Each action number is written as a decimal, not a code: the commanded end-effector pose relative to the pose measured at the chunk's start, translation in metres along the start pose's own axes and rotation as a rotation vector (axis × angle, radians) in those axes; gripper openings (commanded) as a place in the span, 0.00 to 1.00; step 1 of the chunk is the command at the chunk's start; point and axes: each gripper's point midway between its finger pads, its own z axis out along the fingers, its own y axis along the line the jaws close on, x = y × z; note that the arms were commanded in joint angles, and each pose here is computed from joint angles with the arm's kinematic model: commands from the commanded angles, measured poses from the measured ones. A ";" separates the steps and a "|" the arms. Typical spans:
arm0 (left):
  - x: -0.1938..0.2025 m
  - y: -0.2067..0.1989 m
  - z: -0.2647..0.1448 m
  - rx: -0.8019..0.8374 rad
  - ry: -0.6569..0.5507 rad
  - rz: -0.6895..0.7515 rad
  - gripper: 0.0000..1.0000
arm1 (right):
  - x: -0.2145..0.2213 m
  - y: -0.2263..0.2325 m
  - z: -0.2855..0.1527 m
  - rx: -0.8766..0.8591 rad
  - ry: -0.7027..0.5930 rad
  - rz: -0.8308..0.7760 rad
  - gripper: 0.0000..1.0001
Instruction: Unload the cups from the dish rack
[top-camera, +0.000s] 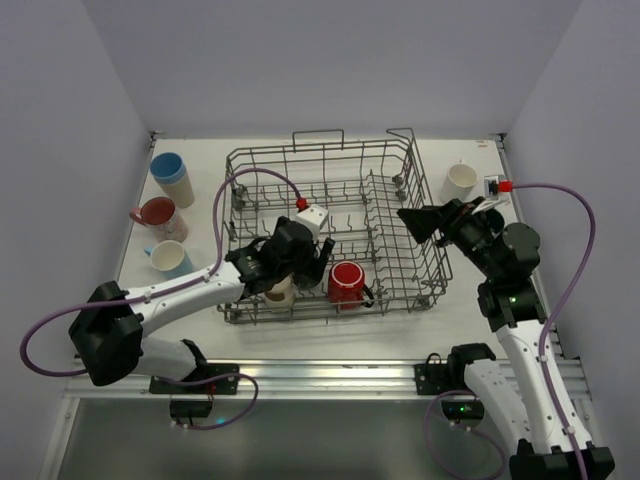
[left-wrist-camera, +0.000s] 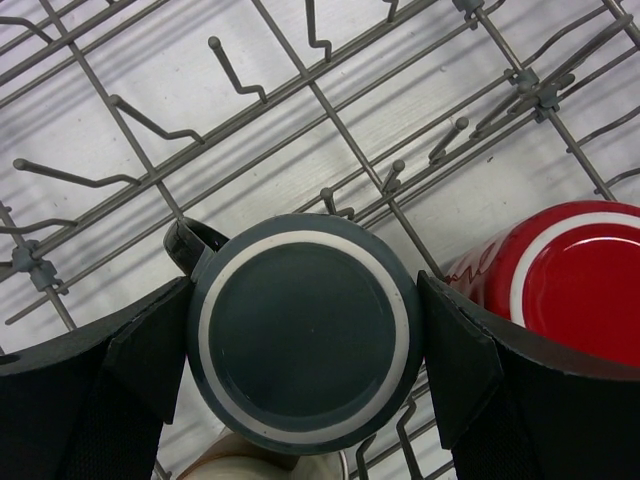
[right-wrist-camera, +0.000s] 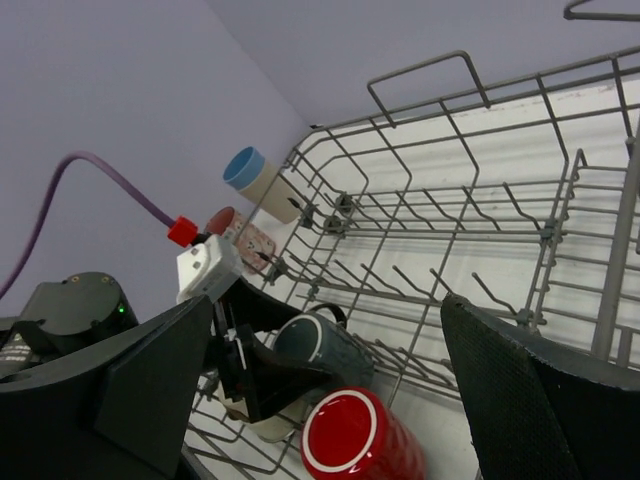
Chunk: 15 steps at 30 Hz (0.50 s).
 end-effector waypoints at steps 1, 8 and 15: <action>-0.031 0.003 -0.018 -0.004 -0.109 -0.040 0.17 | -0.019 0.037 -0.007 -0.096 -0.022 -0.011 0.99; -0.082 0.010 -0.051 -0.005 -0.276 -0.094 0.10 | -0.012 0.066 0.009 -0.167 0.008 0.010 0.99; -0.118 0.015 -0.077 0.000 -0.402 -0.178 0.06 | 0.011 0.092 0.029 -0.242 0.063 0.051 0.99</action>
